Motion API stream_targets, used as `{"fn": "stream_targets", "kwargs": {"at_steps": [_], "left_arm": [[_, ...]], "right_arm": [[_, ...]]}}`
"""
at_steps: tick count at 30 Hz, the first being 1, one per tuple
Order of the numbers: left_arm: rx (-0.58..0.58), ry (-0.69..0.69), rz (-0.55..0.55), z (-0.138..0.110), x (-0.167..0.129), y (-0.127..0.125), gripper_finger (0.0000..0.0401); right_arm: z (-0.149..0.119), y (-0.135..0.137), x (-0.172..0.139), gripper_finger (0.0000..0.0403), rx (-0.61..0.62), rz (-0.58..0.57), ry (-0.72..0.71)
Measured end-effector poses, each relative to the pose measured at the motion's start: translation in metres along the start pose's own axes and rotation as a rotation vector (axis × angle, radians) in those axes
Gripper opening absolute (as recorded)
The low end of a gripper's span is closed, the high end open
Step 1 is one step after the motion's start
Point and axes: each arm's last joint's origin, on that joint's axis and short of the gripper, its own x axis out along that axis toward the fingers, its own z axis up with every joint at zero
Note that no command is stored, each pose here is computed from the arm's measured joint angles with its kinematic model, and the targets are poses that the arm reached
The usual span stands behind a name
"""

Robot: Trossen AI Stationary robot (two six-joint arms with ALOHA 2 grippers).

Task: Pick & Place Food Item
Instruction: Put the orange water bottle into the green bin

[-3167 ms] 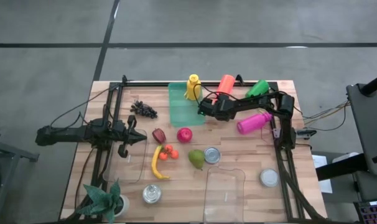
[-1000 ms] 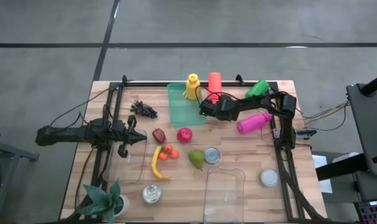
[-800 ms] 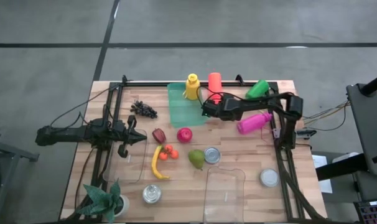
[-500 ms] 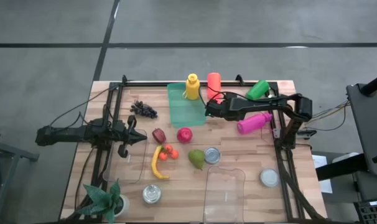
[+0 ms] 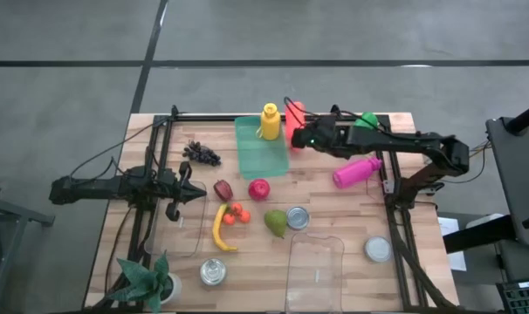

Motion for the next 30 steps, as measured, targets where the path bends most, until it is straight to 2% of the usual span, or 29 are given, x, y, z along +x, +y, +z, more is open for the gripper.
{"fn": "stream_targets", "kwargs": {"at_steps": [2,4,10,15,22,25,30], "left_arm": [[0.0,0.0,0.0,0.0,0.0,0.0,0.0001],[0.0,-0.001,0.0,0.0,0.0,0.0,0.0001],[0.0,0.0,0.0,0.0,0.0,0.0,0.0001],[0.0,0.0,0.0,0.0,0.0,0.0,0.0001],[0.0,0.0,0.0,0.0,0.0,0.0,0.0001],[0.0,0.0,0.0,0.0,0.0,0.0,0.0001],[0.0,0.0,0.0,0.0,0.0,0.0,0.0001]], "right_arm": [[0.001,0.0,0.0,0.001,0.105,0.005,0.001],[-0.001,0.001,0.001,0.001,0.141,0.005,0.008],[0.001,0.006,0.014,0.001,0.043,0.075,0.007],[0.009,-0.001,0.037,0.001,0.014,0.216,0.006],[0.017,-0.028,0.069,0.001,0.168,0.454,-0.012],[0.013,-0.043,0.08,0.001,0.201,0.438,0.026],[0.002,-0.051,0.087,0.001,0.145,0.413,0.071]]}}
